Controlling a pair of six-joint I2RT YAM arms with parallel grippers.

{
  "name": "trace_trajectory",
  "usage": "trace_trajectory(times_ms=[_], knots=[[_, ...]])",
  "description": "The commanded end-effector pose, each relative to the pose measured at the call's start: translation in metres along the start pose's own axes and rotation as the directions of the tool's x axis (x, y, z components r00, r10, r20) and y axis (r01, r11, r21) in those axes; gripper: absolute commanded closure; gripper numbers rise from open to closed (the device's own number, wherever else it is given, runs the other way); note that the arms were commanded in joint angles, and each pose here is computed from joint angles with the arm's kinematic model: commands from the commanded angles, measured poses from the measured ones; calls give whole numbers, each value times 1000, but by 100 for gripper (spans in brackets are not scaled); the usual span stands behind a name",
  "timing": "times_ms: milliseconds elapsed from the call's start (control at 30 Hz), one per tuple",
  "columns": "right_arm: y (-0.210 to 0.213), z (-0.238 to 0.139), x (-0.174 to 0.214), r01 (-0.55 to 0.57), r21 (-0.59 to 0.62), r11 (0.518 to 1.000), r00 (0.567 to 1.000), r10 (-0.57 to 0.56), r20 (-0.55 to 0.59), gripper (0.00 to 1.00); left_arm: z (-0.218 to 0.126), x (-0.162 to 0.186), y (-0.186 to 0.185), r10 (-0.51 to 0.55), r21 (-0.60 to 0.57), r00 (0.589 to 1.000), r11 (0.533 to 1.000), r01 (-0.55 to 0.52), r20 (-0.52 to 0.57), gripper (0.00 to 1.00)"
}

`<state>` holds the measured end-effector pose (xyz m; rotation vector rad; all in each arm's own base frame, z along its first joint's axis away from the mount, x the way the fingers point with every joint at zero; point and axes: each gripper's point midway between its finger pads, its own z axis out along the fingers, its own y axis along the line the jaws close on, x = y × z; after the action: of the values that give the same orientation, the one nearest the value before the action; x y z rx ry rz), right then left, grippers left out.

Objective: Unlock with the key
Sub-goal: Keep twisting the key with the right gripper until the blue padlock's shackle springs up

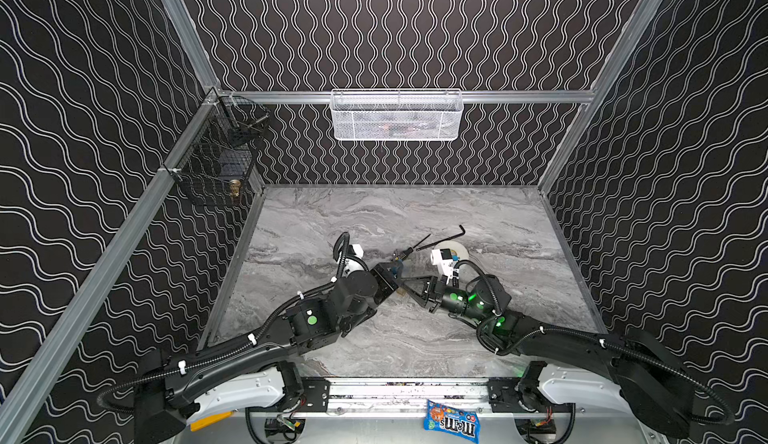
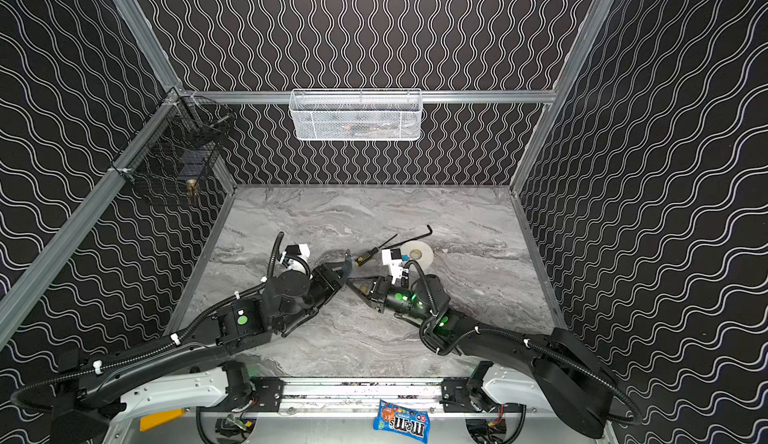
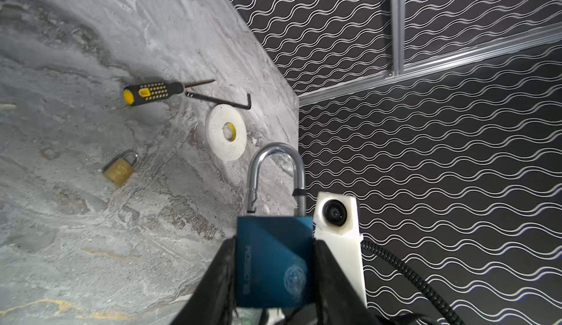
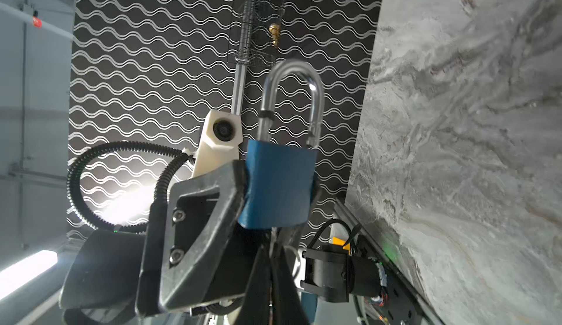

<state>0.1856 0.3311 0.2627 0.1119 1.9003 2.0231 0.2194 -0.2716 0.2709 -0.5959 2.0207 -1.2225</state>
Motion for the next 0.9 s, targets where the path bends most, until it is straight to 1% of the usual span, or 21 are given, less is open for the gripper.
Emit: trace_trajectory(times_ms=[0, 67, 133, 267, 400, 533, 633, 700, 733, 767, 833, 867], knots=[[-16, 1, 0, 87, 86, 992, 996, -86, -10, 100, -8, 25, -35, -6, 122, 988, 992, 25, -155, 100], [-18, 0, 1, 127, 116, 985, 992, -125, -23, 100, -8, 24, -27, 18, 82, 989, 997, -6, -150, 100], [-19, 1, 2, 166, 141, 976, 986, -160, -48, 100, -8, 21, -22, 36, 66, 991, 997, -27, -130, 100], [-17, -3, -1, 250, 179, 952, 968, -244, -56, 100, -11, 15, -17, 93, 20, 990, 996, -91, -108, 100], [-14, -3, -1, 348, 218, 912, 937, -337, -88, 100, -8, 16, -15, 139, -14, 983, 990, -142, -120, 100], [-12, -4, -5, 405, 236, 883, 914, -395, -92, 100, -5, 18, -9, 144, -49, 981, 987, -151, -128, 100], [-12, -2, -5, 455, 272, 848, 890, -444, -105, 100, -4, 16, -2, 145, -96, 982, 983, -157, -120, 100], [-14, -1, -6, 482, 302, 822, 875, -472, -110, 100, -2, 16, -1, 147, -107, 982, 981, -160, -119, 100], [-16, -1, -7, 488, 310, 816, 871, -479, -110, 100, -2, 16, 0, 146, -118, 982, 980, -160, -116, 98], [-16, -1, -8, 492, 315, 812, 868, -485, -106, 100, -2, 16, 2, 148, -129, 982, 978, -163, -117, 92], [-18, -2, -9, 494, 330, 804, 865, -491, -100, 100, -1, 16, 7, 148, -159, 982, 973, -166, -117, 88], [-18, -3, -9, 500, 334, 799, 862, -496, -102, 100, -1, 15, 9, 143, -174, 983, 971, -162, -115, 83]])
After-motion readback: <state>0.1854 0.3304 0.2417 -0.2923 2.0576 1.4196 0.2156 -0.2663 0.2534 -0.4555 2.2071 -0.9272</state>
